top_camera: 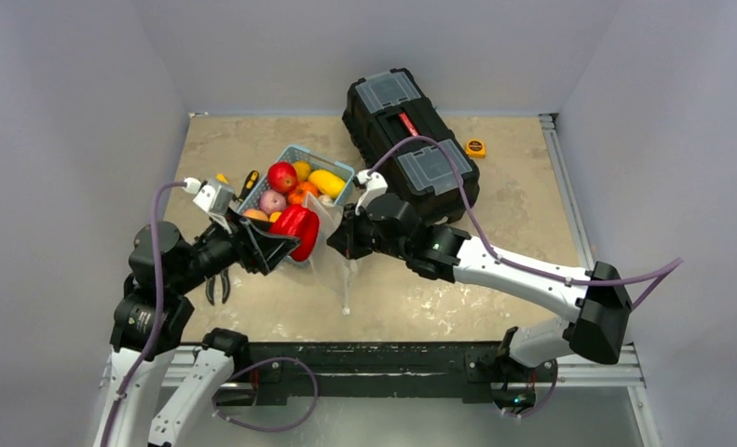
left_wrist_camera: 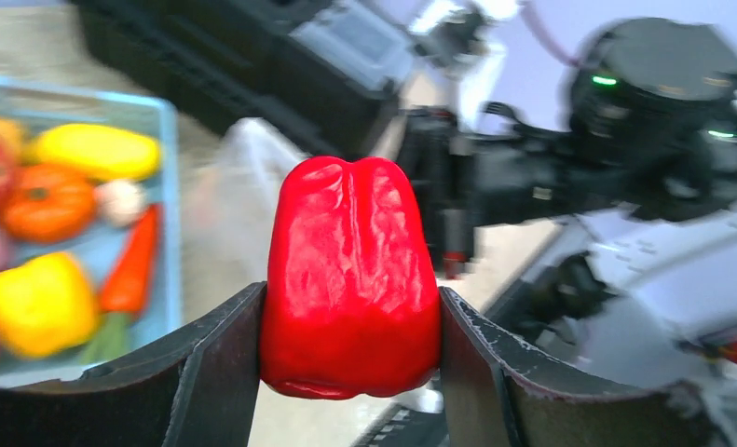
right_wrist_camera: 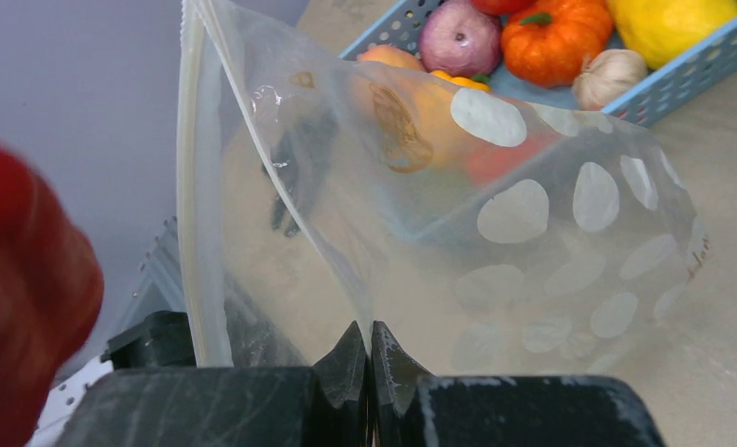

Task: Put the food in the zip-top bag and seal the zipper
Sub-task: Place the fake vegetable in the zipper food storage bag.

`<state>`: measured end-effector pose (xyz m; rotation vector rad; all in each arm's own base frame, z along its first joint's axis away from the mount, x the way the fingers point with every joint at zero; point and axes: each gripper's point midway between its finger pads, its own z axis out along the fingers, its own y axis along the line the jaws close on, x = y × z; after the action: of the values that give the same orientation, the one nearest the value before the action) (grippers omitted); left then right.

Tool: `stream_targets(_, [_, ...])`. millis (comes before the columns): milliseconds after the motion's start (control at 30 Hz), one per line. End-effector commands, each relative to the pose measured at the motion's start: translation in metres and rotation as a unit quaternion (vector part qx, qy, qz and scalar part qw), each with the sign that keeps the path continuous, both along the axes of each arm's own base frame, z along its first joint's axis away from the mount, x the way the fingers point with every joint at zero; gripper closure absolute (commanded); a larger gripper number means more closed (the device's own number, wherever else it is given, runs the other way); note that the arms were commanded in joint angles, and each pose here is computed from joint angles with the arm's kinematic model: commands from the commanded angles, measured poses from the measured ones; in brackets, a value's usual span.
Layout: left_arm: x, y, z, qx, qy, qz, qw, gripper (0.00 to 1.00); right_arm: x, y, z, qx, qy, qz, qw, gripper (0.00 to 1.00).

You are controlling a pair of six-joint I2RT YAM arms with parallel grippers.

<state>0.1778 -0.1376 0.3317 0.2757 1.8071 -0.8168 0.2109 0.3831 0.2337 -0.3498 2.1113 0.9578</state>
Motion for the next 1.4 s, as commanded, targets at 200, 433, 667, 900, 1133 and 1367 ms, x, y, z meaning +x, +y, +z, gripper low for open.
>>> stream_targets(200, [-0.046, -0.071, 0.051, -0.194, 0.022, -0.215, 0.957, 0.65, -0.009, 0.035, 0.045, 0.085, 0.013, 0.054, 0.995, 1.00])
stream_targets(433, [-0.012, -0.049, -0.005, -0.169, 0.060, -0.061, 0.982, 0.67, -0.019, 0.027, 0.062, 0.163, 0.045, 0.040, 0.985, 1.00])
stream_targets(667, [-0.008, -0.025, -0.039, -0.117, 0.090, 0.014, 0.989, 0.67, -0.032, 0.018, 0.089, 0.253, 0.057, 0.046, 0.965, 1.00])
stream_targets(900, [-0.003, -0.003, -0.057, -0.069, 0.119, 0.079, 0.987, 0.63, -0.033, 0.011, 0.099, 0.275, 0.052, 0.038, 0.959, 1.00])
stream_targets(1133, [-0.004, -0.012, -0.071, -0.025, 0.161, 0.051, 0.985, 0.56, -0.031, 0.012, 0.098, 0.271, 0.051, 0.036, 0.960, 1.00])
stream_targets(1367, [-0.009, -0.022, -0.058, -0.014, 0.167, 0.007, 0.986, 0.20, -0.033, 0.019, 0.097, 0.264, 0.047, 0.055, 0.962, 1.00])
